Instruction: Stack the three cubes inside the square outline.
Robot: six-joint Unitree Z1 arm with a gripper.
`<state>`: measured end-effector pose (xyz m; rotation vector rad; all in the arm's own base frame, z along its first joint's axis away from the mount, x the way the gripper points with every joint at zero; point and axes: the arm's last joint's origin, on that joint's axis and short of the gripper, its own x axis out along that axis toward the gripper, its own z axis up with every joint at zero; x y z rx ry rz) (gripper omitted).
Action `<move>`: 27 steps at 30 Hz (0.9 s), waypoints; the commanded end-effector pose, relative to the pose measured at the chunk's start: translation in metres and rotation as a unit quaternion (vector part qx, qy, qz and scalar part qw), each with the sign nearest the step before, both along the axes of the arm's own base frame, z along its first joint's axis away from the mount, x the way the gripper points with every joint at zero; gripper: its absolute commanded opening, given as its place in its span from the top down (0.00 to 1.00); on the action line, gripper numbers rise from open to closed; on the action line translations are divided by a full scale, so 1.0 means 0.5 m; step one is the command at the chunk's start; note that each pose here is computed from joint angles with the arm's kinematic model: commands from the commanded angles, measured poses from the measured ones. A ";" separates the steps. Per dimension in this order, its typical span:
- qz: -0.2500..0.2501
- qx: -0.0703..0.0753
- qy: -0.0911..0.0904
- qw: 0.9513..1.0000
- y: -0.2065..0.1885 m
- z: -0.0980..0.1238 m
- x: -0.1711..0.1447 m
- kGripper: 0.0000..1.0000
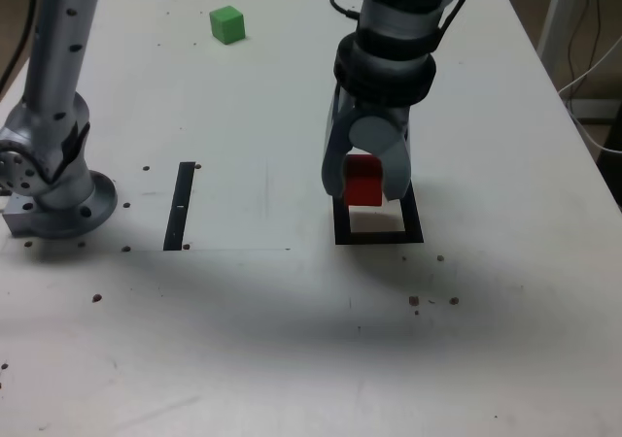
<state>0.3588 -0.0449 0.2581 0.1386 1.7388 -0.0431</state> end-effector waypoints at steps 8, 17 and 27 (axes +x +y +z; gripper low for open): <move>0.009 -0.002 -0.002 1.000 0.017 -0.033 0.009 0.61; 0.016 -0.006 0.002 1.000 0.037 -0.061 0.009 0.61; 0.012 -0.014 -0.006 1.000 0.045 -0.073 0.014 0.22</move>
